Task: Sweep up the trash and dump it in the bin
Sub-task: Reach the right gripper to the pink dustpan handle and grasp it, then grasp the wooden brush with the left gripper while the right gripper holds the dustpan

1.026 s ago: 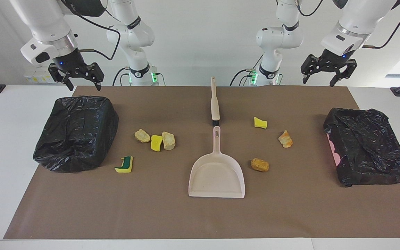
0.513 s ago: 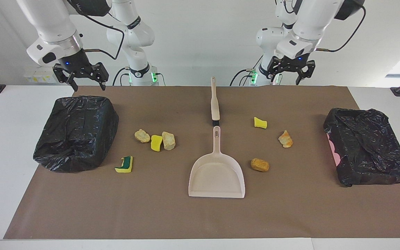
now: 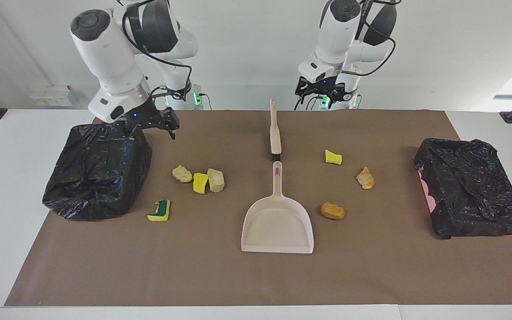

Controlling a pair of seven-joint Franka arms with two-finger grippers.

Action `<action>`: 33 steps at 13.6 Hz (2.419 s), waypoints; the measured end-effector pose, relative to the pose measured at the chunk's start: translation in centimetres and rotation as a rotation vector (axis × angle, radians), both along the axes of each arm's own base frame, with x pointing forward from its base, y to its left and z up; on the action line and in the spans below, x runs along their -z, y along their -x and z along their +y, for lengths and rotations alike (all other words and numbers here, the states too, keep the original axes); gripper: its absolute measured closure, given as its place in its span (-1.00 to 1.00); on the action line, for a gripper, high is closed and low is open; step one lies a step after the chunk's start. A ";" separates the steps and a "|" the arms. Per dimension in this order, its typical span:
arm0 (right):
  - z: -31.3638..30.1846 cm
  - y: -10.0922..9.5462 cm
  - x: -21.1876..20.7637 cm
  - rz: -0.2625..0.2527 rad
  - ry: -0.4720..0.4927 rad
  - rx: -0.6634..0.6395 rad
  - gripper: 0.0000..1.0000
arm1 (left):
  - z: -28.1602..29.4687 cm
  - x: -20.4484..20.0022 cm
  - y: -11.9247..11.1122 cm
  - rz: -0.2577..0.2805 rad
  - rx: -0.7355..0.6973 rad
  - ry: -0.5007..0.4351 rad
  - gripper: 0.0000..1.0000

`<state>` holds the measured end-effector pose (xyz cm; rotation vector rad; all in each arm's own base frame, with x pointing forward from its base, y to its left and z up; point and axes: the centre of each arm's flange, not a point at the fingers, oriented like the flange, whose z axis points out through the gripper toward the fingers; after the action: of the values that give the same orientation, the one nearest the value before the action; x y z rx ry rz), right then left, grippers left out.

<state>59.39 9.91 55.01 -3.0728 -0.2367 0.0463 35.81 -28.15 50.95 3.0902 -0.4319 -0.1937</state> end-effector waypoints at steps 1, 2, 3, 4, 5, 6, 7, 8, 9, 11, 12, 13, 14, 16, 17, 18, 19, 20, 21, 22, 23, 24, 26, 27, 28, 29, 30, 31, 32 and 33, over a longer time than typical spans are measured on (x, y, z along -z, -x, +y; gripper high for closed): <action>1.6 -0.7 1.3 -0.003 -0.002 -0.002 -1.00 | -1.1 1.4 1.1 0.007 0.008 -0.011 -1.00; 3.3 -1.5 2.6 -0.007 -0.004 0.003 -1.00 | -2.3 3.0 2.4 0.013 0.012 -0.022 -1.00; 4.9 -2.1 3.6 -0.016 -0.008 0.014 -1.00 | -3.1 4.4 3.4 0.024 0.014 -0.025 -1.00; 6.8 -2.6 4.4 -0.030 -0.013 0.028 -1.00 | -3.8 5.7 4.3 0.035 0.023 -0.028 -1.00; 8.6 -3.1 5.2 -0.045 -0.020 0.044 -1.00 | -4.7 6.8 5.3 0.038 0.023 -0.035 -1.00; 10.1 -3.4 5.8 -0.058 -0.026 0.058 -1.00 | -5.9 8.0 6.7 0.030 0.009 -0.049 -1.00; 11.3 -3.6 6.5 -0.069 -0.033 0.071 -1.00 | -7.4 9.1 8.4 0.018 -0.008 -0.069 -1.00; 12.7 -3.7 7.1 -0.080 -0.041 0.090 -1.00 | -8.6 10.0 10.0 0.009 -0.020 -0.085 -1.00; 14.2 -3.8 7.7 -0.089 -0.049 0.116 -1.00 | -9.5 10.7 11.3 0.007 -0.025 -0.087 -1.00; 16.8 -3.8 8.3 -0.100 -0.063 0.153 -1.00 | -10.4 12.4 12.8 -0.016 -0.038 -0.071 -1.00; 18.0 -3.8 8.4 -0.107 -0.071 0.165 -1.00 | -10.5 13.5 13.3 -0.034 -0.052 -0.063 -1.00; 19.2 -3.9 8.6 -0.117 -0.081 0.180 -1.00 | -10.5 14.4 13.5 -0.045 -0.065 -0.056 -1.00; 20.4 -3.9 8.8 -0.125 -0.091 0.203 -1.00 | -10.3 15.1 13.5 -0.047 -0.076 -0.050 -0.96; 22.2 -3.9 9.7 -0.133 -0.106 0.241 -1.00 | -10.2 15.8 13.4 -0.034 -0.082 -0.046 -0.79; 23.3 -3.8 10.3 -0.130 -0.110 0.259 -1.00 | -10.2 16.1 13.3 -0.024 -0.083 -0.047 -0.78; 24.3 -3.7 10.9 -0.123 -0.111 0.272 -1.00 | -10.2 16.3 13.3 -0.017 -0.084 -0.048 -0.57; 25.3 -3.5 11.5 -0.117 -0.112 0.282 -1.00 | -10.2 16.4 13.3 -0.012 -0.083 -0.049 -0.33; 26.2 -3.3 12.0 -0.115 -0.114 0.291 -1.00 | -10.2 16.5 13.3 -0.010 -0.083 -0.049 -0.26; 27.1 -3.0 12.7 -0.112 -0.113 0.294 -1.00 | -10.2 16.5 13.3 -0.009 -0.084 -0.049 -0.26; 27.8 -2.7 13.3 -0.106 -0.110 0.294 -1.00 | -10.2 16.5 13.3 -0.009 -0.084 -0.050 -0.14; 28.4 -2.4 13.7 -0.102 -0.104 0.292 -1.00 | -10.2 16.5 13.3 -0.009 -0.086 -0.050 -0.13; 28.9 -2.1 14.0 -0.102 -0.097 0.290 -1.00 | -10.2 16.5 13.3 -0.009 -0.088 -0.050 0.00; 29.5 -1.7 14.8 -0.101 -0.080 0.277 -1.00 | -10.1 16.6 13.2 -0.005 -0.091 -0.052 0.48; 29.8 -1.6 15.5 -0.096 -0.068 0.269 -1.00 | -10.0 16.6 13.1 -0.003 -0.093 -0.054 0.48; 30.2 -1.4 16.5 -0.088 -0.058 0.262 -1.00 | -9.9 16.6 13.1 0.001 -0.096 -0.058 0.48; 30.4 -1.3 17.5 -0.076 -0.048 0.258 -1.00 | -9.8 16.6 13.0 0.008 -0.099 -0.063 0.48; 30.5 -1.2 18.4 -0.066 -0.040 0.256 -1.00 | -9.6 16.5 12.8 0.013 -0.104 -0.068 0.48; 30.5 -1.1 19.2 -0.056 -0.032 0.255 -1.00 | -9.5 16.2 12.5 0.024 -0.112 -0.076 0.48; 30.5 -1.0 19.7 -0.048 -0.026 0.255 -0.96 | -9.1 15.9 12.1 0.038 -0.122 -0.091 0.48; 30.4 -0.7 20.3 -0.039 -0.019 0.253 -0.90 | -8.3 15.2 11.4 0.057 -0.143 -0.110 0.48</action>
<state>60.13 40.32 34.74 -3.0594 0.1495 -0.0279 24.41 -36.46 35.77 3.1970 -0.2044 -0.3114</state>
